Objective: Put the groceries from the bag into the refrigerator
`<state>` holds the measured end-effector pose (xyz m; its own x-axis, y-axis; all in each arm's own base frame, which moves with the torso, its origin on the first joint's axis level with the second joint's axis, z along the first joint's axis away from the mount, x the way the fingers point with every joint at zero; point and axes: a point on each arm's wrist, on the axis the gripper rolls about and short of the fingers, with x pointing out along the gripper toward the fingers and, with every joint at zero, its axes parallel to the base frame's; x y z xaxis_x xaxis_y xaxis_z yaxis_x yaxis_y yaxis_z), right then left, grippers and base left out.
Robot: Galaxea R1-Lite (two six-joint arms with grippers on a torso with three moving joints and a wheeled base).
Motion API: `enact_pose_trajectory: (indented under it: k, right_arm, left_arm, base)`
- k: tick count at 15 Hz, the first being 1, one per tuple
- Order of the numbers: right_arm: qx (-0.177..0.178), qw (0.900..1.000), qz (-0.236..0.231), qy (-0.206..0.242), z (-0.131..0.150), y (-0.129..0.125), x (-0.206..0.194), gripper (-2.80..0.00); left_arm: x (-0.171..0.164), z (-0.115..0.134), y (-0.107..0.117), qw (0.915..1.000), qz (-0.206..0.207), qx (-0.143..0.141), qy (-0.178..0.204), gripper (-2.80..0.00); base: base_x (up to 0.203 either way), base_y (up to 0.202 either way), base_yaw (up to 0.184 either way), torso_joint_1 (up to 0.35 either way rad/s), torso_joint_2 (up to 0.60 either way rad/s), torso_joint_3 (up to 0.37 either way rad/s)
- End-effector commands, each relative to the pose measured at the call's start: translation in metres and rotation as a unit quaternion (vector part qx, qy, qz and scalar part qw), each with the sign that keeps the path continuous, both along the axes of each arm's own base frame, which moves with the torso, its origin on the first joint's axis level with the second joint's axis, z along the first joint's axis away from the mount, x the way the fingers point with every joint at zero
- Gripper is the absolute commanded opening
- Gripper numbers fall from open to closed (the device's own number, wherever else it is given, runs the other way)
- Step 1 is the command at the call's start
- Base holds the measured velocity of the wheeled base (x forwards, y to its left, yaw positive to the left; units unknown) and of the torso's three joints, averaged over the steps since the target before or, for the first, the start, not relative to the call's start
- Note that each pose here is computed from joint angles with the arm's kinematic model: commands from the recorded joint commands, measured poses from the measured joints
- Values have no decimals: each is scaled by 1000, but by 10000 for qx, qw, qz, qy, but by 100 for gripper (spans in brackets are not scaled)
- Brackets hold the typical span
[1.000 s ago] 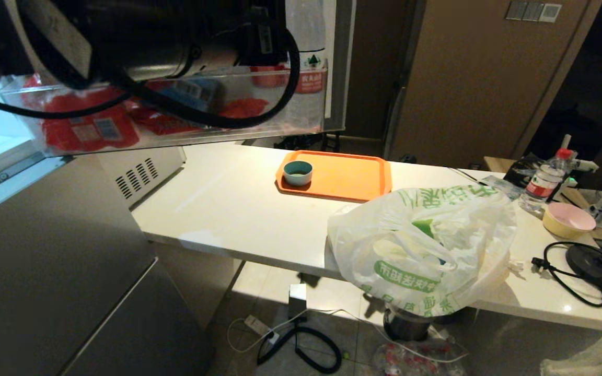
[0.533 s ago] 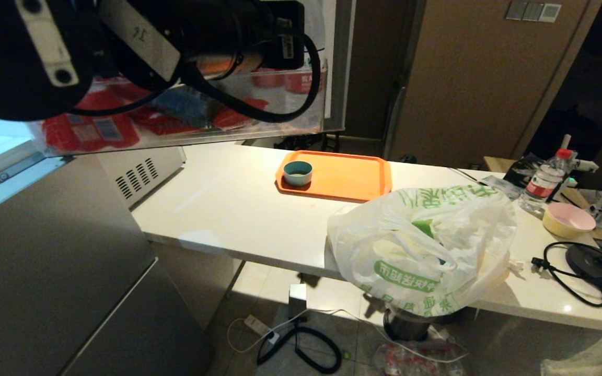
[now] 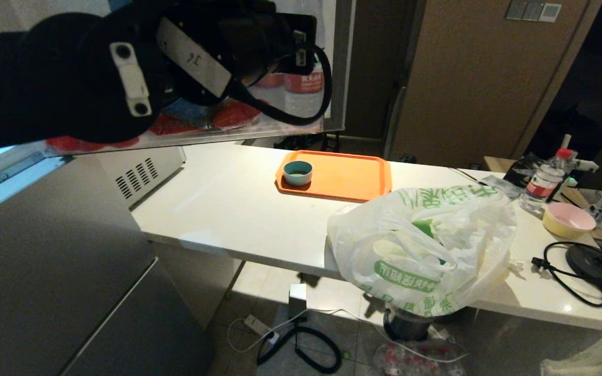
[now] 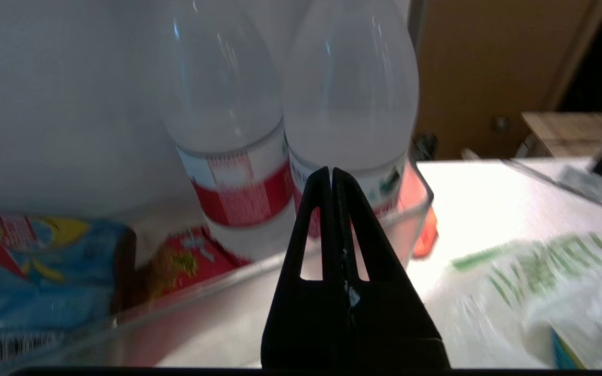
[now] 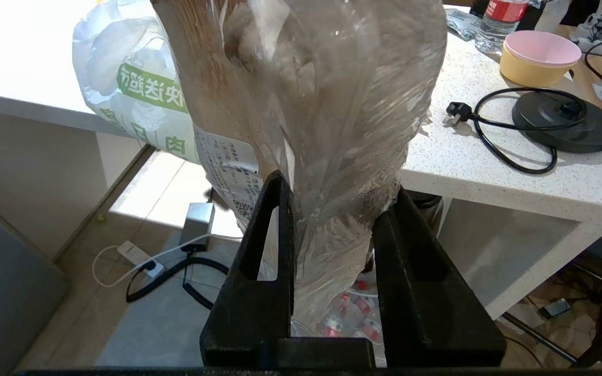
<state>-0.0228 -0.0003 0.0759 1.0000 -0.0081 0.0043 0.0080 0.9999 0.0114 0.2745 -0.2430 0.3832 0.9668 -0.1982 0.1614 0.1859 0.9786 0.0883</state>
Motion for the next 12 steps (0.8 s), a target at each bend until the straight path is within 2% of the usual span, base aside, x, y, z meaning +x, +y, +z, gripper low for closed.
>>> enact_pose_trajectory:
  k: [1, 7, 12]
  right_arm:
    - [-1, 10000, 2, 6, 0, 0, 0, -280]
    - [5, 10000, 2, 6, 0, 0, 0, -280]
    - [5, 10000, 2, 6, 0, 0, 0, -280]
  left_arm:
    - [8, -5, -6, 9998, 165, 13, -142, -280]
    - [13, -7, -4, 9972, 511, 501, -218, -280]
    - [29, -12, 8, 9946, 848, 581, -144, -280]
  base:
    - [0, 0, 0, 0, 0, 0]
    - [0, 0, 0, 0, 0, 0]
    - [0, 0, 0, 0, 0, 0]
